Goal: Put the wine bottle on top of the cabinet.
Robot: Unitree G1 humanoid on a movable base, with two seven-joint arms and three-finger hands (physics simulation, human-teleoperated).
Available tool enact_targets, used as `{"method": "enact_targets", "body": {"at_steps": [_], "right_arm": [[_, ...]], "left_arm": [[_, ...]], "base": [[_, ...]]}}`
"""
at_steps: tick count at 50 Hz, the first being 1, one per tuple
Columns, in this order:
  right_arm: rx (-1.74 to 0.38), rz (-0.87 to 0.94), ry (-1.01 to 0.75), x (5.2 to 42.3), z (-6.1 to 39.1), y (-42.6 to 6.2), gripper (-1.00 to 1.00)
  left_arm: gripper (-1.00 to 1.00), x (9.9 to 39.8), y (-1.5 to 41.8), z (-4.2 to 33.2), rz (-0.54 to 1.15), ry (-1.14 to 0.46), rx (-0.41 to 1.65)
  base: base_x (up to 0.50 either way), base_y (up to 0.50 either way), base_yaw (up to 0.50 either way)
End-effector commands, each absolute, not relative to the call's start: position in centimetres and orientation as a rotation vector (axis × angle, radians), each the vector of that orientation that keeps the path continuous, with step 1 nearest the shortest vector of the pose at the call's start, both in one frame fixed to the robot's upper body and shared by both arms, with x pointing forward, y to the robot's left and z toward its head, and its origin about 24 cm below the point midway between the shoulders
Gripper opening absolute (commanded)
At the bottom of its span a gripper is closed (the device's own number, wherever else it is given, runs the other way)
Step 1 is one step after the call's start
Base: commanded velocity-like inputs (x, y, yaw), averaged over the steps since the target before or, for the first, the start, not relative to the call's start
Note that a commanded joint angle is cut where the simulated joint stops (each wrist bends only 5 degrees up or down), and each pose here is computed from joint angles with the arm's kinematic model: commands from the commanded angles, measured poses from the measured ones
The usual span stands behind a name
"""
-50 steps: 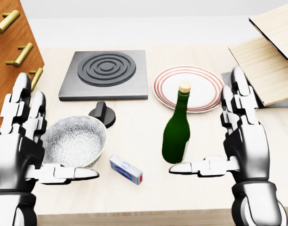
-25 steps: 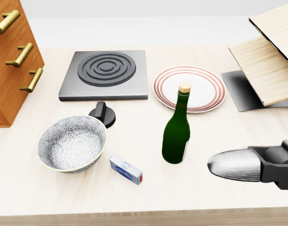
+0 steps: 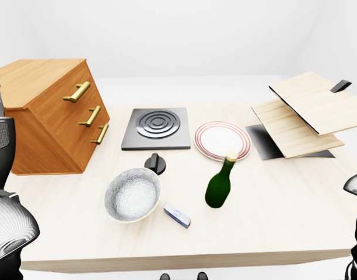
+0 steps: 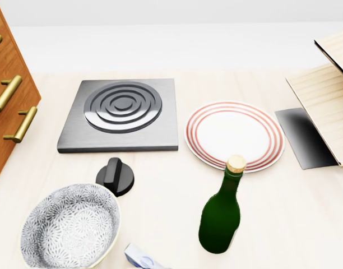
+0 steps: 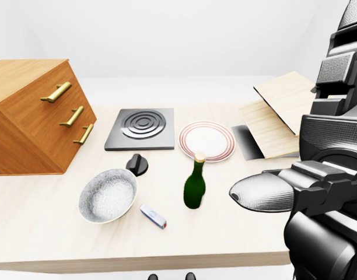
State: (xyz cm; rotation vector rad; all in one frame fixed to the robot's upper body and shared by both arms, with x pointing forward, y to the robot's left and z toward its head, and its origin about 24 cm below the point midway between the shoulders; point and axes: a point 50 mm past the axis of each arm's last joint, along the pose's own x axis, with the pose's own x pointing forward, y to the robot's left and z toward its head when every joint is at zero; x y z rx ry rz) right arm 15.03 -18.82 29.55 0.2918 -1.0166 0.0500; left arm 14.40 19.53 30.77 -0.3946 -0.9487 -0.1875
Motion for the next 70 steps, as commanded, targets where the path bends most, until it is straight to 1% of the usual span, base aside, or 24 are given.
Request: {"method": "enact_targets", "body": {"at_steps": [1, 10, 15, 18, 20, 37, 41, 42, 43, 55, 61, 70], "right_arm": [[0.290, 0.061, -0.991, 14.9, 29.4, -18.9, 1.00], [0.294, 0.031, -0.998, 14.9, 29.1, -19.0, 1.00], [0.295, 0.032, -0.991, 14.9, 29.0, -19.1, 1.00], [0.247, 0.041, -1.005, 14.9, 29.1, -18.8, 1.00], [0.189, 0.056, -1.019, 14.9, 29.1, -18.4, 1.00], [0.185, 0.060, -1.002, 15.0, 29.0, -18.4, 1.00], [0.172, 0.044, -1.004, 14.9, 28.7, -18.6, 1.00], [0.182, 0.013, -1.016, 14.8, 28.6, -18.9, 1.00], [0.224, -0.004, -1.022, 14.7, 28.6, -19.3, 1.00], [0.212, -0.019, -0.928, 14.3, 28.9, -20.6, 1.00], [0.171, -0.038, -0.883, 14.1, 28.7, -21.2, 1.00], [0.094, -0.084, -0.846, 13.2, 28.4, -22.5, 1.00]], "left_arm": [[1.00, 14.4, 19.2, 30.7, -0.223, -0.914, -0.390], [1.00, 14.6, 19.2, 30.4, -0.209, -0.899, -0.377], [1.00, 14.7, 19.0, 30.1, -0.209, -0.883, -0.369], [1.00, 14.9, 18.9, 29.7, -0.196, -0.869, -0.360], [1.00, 14.9, 18.9, 29.7, -0.197, -0.870, -0.361], [1.00, 14.9, 18.9, 29.6, -0.189, -0.874, -0.370], [1.00, 15.0, 19.0, 29.4, -0.171, -0.877, -0.371], [1.00, 15.0, 19.0, 29.4, -0.173, -0.877, -0.371], [1.00, 15.0, 19.0, 29.4, -0.176, -0.876, -0.370], [1.00, 15.2, 19.0, 28.6, -0.131, -0.860, -0.361], [1.00, 15.2, 18.9, 28.7, -0.150, -0.844, -0.352], [1.00, 15.4, 18.7, 28.0, -0.118, -0.835, -0.349]], "base": [[0.50, 0.00, 0.00], [0.50, 0.00, 0.00], [0.00, 0.00, 0.00], [0.00, 0.00, 0.00], [0.00, 0.41, 0.00], [0.00, 0.50, 0.00], [0.00, 0.50, 0.00], [0.00, 0.50, 0.00], [0.00, 0.00, 0.00], [0.00, 0.00, 0.00], [0.00, 0.00, 0.00], [0.00, 0.00, 0.00]]}}
